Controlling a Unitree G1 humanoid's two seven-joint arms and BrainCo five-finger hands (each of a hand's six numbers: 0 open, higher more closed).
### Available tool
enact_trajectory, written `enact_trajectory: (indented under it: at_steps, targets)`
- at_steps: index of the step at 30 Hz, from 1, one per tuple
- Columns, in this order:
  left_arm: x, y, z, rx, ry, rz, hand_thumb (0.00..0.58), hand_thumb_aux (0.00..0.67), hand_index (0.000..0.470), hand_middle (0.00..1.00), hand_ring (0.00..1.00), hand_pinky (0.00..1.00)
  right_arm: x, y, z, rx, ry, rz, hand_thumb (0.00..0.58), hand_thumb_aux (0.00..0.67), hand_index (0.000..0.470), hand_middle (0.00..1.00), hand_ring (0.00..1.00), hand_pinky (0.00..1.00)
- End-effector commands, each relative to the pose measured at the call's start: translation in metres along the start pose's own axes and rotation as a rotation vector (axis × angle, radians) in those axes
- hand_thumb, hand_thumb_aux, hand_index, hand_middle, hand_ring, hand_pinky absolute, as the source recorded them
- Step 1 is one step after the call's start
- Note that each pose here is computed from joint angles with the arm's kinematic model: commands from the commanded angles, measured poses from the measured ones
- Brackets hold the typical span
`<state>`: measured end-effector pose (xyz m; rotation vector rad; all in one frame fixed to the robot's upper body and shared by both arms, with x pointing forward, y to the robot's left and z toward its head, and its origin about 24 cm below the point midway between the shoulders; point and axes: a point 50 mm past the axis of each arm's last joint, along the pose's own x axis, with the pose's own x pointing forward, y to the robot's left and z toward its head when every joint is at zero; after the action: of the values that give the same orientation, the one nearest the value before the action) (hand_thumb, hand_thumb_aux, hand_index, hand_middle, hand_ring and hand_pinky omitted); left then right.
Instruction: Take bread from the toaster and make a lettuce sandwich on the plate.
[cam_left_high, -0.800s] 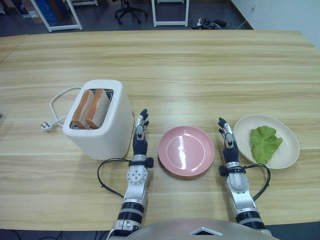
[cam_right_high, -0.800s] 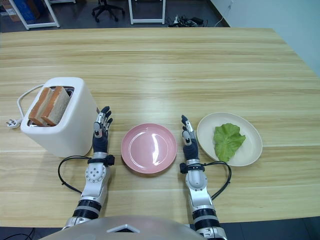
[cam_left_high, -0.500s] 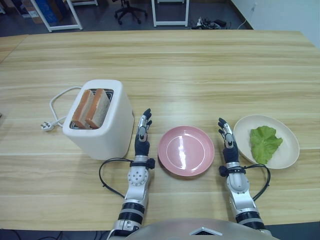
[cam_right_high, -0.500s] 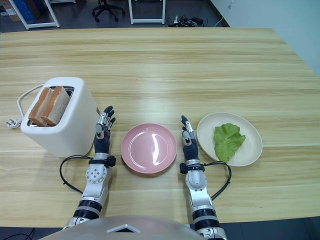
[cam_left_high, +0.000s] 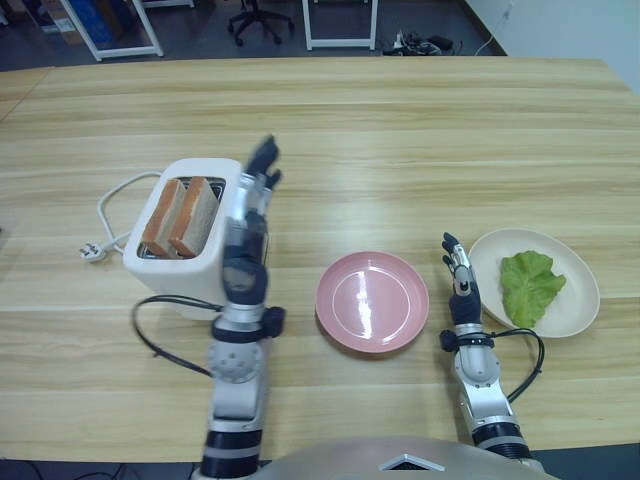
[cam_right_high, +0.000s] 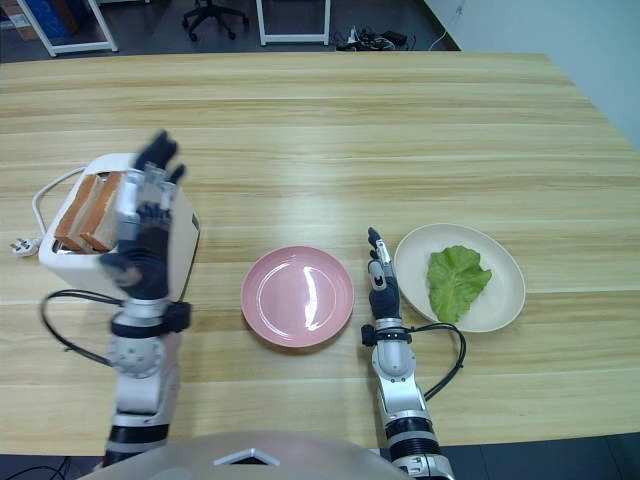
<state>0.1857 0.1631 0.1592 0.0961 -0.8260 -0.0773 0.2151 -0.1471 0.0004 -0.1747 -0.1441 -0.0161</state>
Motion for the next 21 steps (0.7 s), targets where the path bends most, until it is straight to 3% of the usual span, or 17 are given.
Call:
enact_trajectory:
  at_steps: [1, 8, 14, 21]
  targets:
    - [0.019, 0.066, 0.051, 0.363, -0.108, 0.025, 0.0, 0.0, 0.0, 0.0, 0.0, 0.0, 0.0, 0.006, -0.003, 0.039, 0.023, -0.007, 0.0, 0.0, 0.0, 0.0, 0.0, 0.0]
    - [0.002, 0.14, -0.007, 1.252, 0.402, 0.035, 0.0, 0.0, 0.0, 0.0, 0.0, 0.0, -0.002, 0.006, -0.003, 0.043, 0.024, -0.004, 0.0, 0.0, 0.0, 0.0, 0.0, 0.0]
    - [-0.042, 0.157, -0.054, 1.477, 0.745, -0.052, 0.0, 0.0, 0.0, 0.0, 0.0, 0.0, -0.005, 0.004, -0.003, 0.041, 0.029, -0.001, 0.0, 0.0, 0.0, 0.0, 0.0, 0.0]
    - [-0.058, 0.148, -0.07, 1.529, 0.826, -0.137, 0.0, 0.0, 0.0, 0.0, 0.0, 0.0, -0.005, 0.004, -0.003, 0.041, 0.031, -0.004, 0.0, 0.0, 0.0, 0.0, 0.0, 0.0]
